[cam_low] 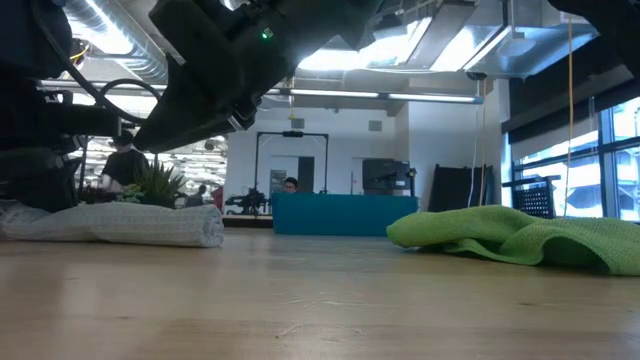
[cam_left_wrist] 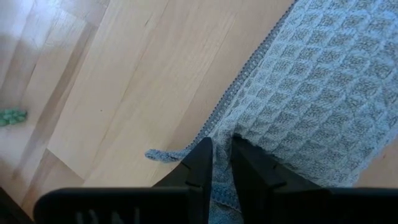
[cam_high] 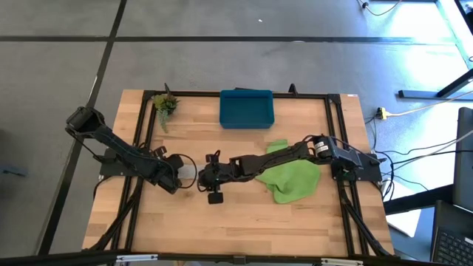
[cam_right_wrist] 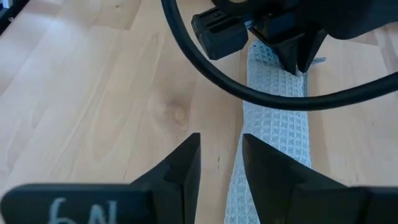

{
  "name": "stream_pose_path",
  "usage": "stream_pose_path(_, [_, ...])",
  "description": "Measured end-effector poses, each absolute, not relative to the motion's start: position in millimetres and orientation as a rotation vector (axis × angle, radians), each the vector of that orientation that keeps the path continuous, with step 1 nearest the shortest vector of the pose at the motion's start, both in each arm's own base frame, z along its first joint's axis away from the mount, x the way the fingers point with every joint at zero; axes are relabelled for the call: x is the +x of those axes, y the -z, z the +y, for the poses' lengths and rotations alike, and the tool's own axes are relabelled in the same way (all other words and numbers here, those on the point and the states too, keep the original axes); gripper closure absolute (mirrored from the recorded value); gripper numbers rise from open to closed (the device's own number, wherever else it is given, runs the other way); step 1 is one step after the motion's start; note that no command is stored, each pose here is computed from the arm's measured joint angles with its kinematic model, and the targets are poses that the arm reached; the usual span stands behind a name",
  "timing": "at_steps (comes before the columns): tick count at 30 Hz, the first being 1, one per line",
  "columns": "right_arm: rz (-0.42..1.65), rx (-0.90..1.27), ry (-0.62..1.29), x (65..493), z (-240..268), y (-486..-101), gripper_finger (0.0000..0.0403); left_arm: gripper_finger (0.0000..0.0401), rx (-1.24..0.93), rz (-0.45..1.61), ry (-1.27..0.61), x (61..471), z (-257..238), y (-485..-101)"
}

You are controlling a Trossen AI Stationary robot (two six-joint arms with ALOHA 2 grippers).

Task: Roll microfiber towels into tight, uniform cylinder then place into a basket
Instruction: Roll the gray microfiber cloth

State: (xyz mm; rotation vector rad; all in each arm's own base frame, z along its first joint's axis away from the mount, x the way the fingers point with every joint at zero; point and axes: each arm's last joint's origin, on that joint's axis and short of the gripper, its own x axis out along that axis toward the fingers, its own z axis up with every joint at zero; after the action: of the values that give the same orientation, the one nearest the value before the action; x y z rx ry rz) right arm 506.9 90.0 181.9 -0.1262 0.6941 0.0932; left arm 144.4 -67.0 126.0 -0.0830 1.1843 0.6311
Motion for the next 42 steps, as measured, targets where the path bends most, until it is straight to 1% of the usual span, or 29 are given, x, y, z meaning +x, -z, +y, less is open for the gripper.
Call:
stream_pose_path(6, [0.696, -0.053, -0.08, 507, 90, -182, 0.0283, 0.0349, -0.083, 1.184, -0.631, 144, -67, -126])
stream_pose_path(10, [0.682, -0.112, -0.095, 508, 89, -183, 0.0281, 0.0351, -0.083, 1.184, -0.632, 144, -67, -126])
stream_pose_path(13, [0.677, -0.166, -0.041, 508, 88, -183, 0.0264, 0.0348, -0.083, 1.184, -0.631, 144, -67, -126])
stream_pose_path(17, [0.674, -0.187, 0.011, 508, 85, -183, 0.0211, 0.035, -0.083, 1.183, -0.631, 145, -67, -126])
stream_pose_path(21, [0.674, -0.174, 0.035, 507, 78, -175, 0.0135, 0.035, -0.084, 1.183, -0.631, 145, -67, -126])
stream_pose_path(24, [0.635, -0.126, 0.063, 507, 69, -165, 0.0078, 0.0348, -0.084, 1.183, -0.631, 145, -67, -126])
stream_pose_path(27, [0.587, -0.161, 0.064, 506, 63, -156, 0.0024, 0.0349, -0.084, 1.183, -0.631, 145, -67, -126])
stream_pose_path(28, [0.558, -0.168, 0.065, 506, 63, -154, 0.0014, 0.035, -0.084, 1.183, -0.631, 145, -67, -126])
stream_pose_path(29, [0.531, -0.174, 0.062, 506, 62, -152, 0.0009, 0.0351, -0.084, 1.183, -0.631, 145, -67, -126])
stream_pose_path(34, [0.459, -0.156, 0.035, 504, 59, -146, 0.0015, 0.0348, -0.084, 1.182, -0.631, 145, -67, -126])
stream_pose_path(37, [0.453, -0.155, 0.041, 504, 56, -146, 0.0006, 0.0348, -0.084, 1.182, -0.631, 145, -67, -126])
stream_pose_path(42, [0.397, -0.189, 0.041, 507, 53, -151, 0.0004, 0.0351, -0.085, 1.182, -0.631, 145, -67, -126])
